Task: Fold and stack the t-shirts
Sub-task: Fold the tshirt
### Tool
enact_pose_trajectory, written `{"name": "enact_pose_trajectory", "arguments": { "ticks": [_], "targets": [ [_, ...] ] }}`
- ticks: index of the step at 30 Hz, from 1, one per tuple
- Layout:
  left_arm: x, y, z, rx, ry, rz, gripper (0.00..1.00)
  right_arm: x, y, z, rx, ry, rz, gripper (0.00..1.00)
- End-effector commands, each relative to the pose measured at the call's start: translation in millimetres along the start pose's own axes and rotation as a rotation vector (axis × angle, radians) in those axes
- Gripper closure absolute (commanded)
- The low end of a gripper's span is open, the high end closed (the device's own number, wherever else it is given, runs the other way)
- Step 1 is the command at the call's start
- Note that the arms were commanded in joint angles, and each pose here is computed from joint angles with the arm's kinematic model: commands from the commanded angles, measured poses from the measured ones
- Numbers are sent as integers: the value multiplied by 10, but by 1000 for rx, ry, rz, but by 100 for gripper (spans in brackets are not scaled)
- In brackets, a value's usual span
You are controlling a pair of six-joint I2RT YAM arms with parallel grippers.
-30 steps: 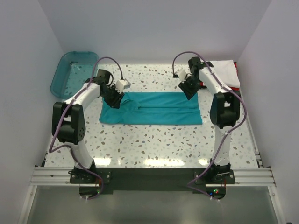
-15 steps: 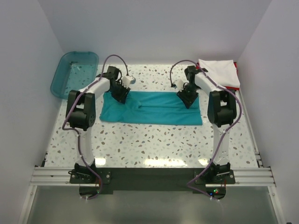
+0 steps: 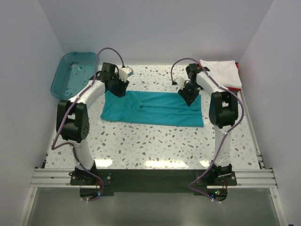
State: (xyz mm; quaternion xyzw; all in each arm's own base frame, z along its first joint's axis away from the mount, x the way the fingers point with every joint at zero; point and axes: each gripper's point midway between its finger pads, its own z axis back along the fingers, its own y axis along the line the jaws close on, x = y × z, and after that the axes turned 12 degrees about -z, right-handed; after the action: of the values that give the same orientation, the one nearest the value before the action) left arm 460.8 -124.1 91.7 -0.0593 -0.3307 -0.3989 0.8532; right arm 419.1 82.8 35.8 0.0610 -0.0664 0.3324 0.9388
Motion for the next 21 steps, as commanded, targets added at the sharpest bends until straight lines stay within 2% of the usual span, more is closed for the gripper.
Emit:
{"name": "enact_pose_trajectory", "arguments": {
  "ticks": [1, 7, 9, 12, 15, 18, 21],
  "targets": [
    [9, -193, 271, -15, -12, 10, 57, 227, -157, 93, -70, -62, 31, 66],
    [-440, -660, 219, -135, 123, 125, 63, 108, -206, -103, -85, 1, 50, 70],
    [-529, -717, 180, -124, 151, 143, 63, -37, -154, -194, -81, 49, 65, 72],
    [-813, -712, 28, -85, 262, 147, 67, -244, -7, -265, -59, 97, 93, 73],
    [-995, -649, -88, -57, 336, 136, 70, -437, 191, -281, -37, 132, 125, 74],
    [-1006, -504, -254, -32, 353, 104, 69, -607, 445, -243, 0, 150, 145, 74],
    [-640, -108, -544, 29, 300, 46, 70, -769, 852, -178, 68, 169, 161, 74]
  ]
}}
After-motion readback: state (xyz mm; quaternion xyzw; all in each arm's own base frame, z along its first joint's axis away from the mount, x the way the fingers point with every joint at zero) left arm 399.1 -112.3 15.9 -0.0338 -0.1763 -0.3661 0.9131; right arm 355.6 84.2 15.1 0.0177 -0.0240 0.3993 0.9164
